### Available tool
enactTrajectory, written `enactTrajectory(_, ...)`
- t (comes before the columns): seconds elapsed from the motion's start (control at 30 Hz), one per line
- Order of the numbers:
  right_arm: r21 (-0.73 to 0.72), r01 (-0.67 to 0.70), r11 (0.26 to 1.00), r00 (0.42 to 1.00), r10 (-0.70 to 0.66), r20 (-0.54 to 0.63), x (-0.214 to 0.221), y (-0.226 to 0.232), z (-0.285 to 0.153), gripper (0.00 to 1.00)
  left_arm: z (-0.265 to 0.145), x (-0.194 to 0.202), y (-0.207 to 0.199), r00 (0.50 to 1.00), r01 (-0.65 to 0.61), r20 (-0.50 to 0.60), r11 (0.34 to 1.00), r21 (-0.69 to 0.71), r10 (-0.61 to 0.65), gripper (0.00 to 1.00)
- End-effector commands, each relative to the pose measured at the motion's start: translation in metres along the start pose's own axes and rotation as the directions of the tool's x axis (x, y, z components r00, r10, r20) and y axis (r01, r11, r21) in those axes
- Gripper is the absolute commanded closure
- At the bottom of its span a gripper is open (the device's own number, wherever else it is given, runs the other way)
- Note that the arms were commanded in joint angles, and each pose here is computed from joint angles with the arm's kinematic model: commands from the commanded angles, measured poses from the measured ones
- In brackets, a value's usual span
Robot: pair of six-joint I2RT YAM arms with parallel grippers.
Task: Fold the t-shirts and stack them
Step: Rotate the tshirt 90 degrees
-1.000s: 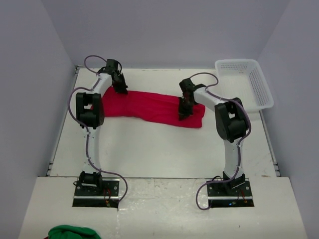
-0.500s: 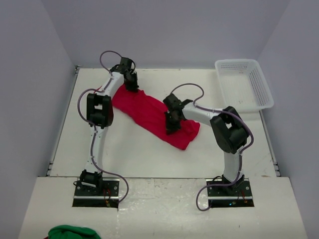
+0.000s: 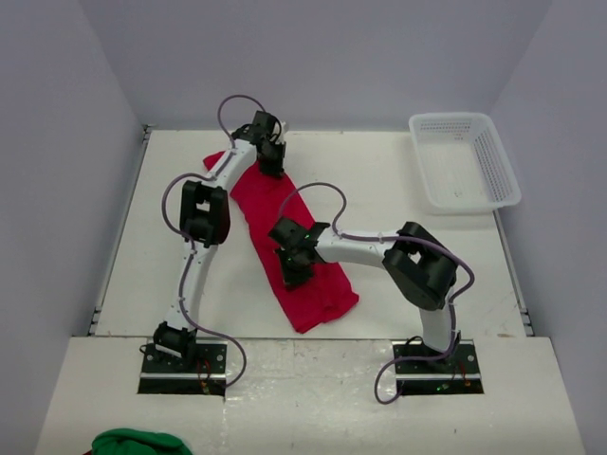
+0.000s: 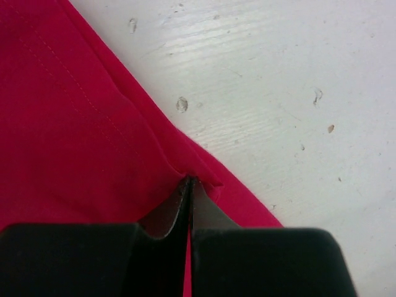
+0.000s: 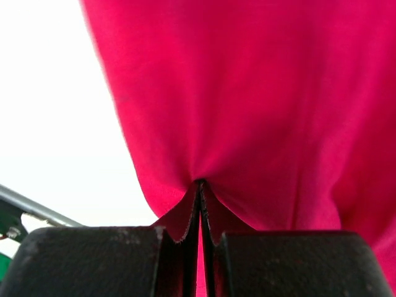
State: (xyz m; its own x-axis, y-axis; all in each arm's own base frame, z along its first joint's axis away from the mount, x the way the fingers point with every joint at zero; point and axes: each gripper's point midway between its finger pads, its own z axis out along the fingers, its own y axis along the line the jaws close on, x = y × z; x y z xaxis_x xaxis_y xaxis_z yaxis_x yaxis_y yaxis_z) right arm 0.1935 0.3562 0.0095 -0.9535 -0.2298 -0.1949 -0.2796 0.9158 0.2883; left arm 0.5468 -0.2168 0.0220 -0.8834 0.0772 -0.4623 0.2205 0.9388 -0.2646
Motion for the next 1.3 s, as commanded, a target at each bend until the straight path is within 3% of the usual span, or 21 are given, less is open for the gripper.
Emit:
enactTrajectory(0.0,0.144,0.056,0.988,0.989,-0.035,-0.142,0.052,-0.017,0.031,1.0,0.023,0.041,0.001,0.99,-0.04,-0.138,0.999,0.024,0.042,1.0)
enactTrajectory(0.3,0.098,0.144,0.985,0.98,-0.129,-0.149,0.056,0.021,0.032,1.0,0.026,0.046,-0.008,0.986,-0.068,-0.148,0.995,0.07,0.078,1.0)
enactTrajectory(0.43,0.18,0.192,0.965,0.979,-0.175,-0.104,0.055,0.016,0.032,1.0,0.015,0.038,0.0,0.989,-0.077,-0.124,0.997,0.0,0.076,1.0)
enactTrajectory(0.53,0.241,0.205,0.949,0.978,-0.207,-0.017,0.048,0.007,0.021,1.0,-0.013,0.021,0.001,0.994,-0.101,-0.052,0.991,-0.089,0.097,1.0)
enactTrajectory(0.77,0.301,0.18,0.937,0.96,-0.234,0.156,0.03,-0.001,-0.03,0.97,-0.137,-0.037,-0.031,0.97,-0.068,0.223,0.99,-0.127,0.095,1.0)
enactTrajectory(0.97,0.353,0.184,0.917,0.897,-0.303,0.321,-0.006,0.0,-0.09,0.9,-0.209,-0.068,-0.036,0.925,-0.014,0.373,0.986,-0.167,0.077,1.0)
enactTrajectory(1.03,0.368,0.195,0.909,0.87,-0.333,0.362,-0.02,0.005,-0.106,0.82,-0.217,-0.071,-0.033,0.922,0.019,0.383,0.981,-0.192,0.057,1.0)
enactTrajectory(1.1,0.382,0.209,0.9,0.864,-0.353,0.36,-0.023,0.006,-0.117,0.59,-0.217,-0.068,-0.025,0.924,0.074,0.383,0.972,-0.222,0.017,1.0)
enactTrajectory(1.17,0.376,0.212,0.902,0.862,-0.354,0.364,-0.025,0.01,-0.133,0.51,-0.207,-0.055,-0.014,0.941,0.103,0.338,0.964,-0.246,-0.015,1.0)
enactTrajectory(1.23,0.357,0.209,0.91,0.861,-0.345,0.375,-0.021,0.008,-0.145,0.53,-0.191,-0.036,-0.003,0.962,0.127,0.268,0.954,-0.272,-0.052,1.0)
enactTrajectory(1.27,0.356,0.206,0.911,0.861,-0.342,0.377,-0.019,0.004,-0.148,0.68,-0.178,-0.028,0.005,0.971,0.132,0.232,0.948,-0.289,-0.064,1.0)
